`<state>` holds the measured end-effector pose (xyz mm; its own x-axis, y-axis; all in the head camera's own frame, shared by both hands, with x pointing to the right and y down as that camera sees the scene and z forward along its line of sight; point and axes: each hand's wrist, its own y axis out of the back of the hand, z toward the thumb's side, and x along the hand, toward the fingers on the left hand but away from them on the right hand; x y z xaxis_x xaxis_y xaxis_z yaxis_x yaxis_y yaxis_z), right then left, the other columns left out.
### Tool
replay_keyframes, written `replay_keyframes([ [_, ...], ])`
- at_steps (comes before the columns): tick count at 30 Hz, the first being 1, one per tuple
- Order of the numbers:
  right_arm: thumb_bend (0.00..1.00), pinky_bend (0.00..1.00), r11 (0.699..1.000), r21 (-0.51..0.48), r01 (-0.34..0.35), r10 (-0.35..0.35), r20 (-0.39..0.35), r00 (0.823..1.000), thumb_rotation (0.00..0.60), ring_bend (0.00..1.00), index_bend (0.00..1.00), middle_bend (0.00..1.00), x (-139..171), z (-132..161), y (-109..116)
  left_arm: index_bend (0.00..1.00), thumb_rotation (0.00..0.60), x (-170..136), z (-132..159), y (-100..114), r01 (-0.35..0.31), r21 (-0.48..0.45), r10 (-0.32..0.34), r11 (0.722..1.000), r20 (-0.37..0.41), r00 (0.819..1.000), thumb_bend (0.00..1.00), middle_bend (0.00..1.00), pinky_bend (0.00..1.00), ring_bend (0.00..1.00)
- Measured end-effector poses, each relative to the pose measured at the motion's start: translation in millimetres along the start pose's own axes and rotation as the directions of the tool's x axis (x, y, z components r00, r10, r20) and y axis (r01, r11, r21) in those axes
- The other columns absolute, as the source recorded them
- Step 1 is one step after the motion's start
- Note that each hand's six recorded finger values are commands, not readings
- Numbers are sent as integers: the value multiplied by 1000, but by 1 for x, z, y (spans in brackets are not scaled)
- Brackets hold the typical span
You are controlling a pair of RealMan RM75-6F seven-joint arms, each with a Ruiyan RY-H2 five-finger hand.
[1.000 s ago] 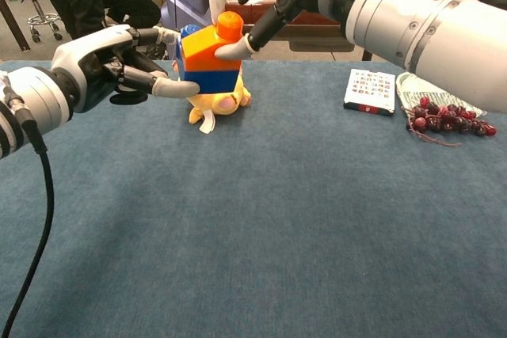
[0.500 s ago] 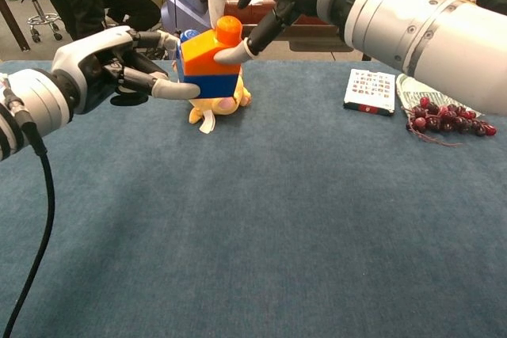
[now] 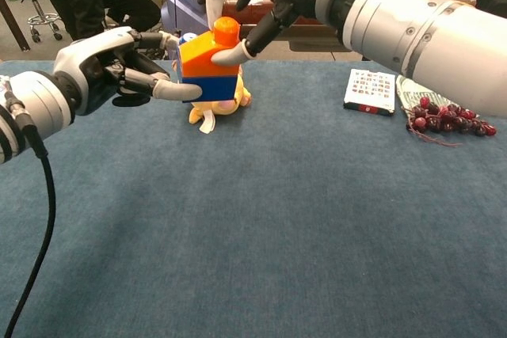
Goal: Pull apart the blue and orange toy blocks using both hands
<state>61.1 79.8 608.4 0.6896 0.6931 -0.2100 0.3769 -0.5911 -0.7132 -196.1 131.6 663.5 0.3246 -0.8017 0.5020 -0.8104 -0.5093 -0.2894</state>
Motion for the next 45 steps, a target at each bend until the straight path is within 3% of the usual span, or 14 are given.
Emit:
replay_keyframes([
  [8,278,208,1000,-7,-1,1,-1,1000,600,80,692,248,0,0,-1,594,600,0,-2,0,-11,2,11,1000,-4,1000,119,1000,1000,1000],
  [32,277,208,1000,-16,27,-27,-5,1000,600,80,692,248,6,1,11,602,600,2,-11,-2,-28,40,28,999,-14,1000,119,1000,1000,1000],
  [45,278,208,999,35,-9,5,124,992,600,80,692,248,37,-51,7,596,600,4,-31,-12,34,138,-24,990,-70,997,119,1000,1000,1000],
])
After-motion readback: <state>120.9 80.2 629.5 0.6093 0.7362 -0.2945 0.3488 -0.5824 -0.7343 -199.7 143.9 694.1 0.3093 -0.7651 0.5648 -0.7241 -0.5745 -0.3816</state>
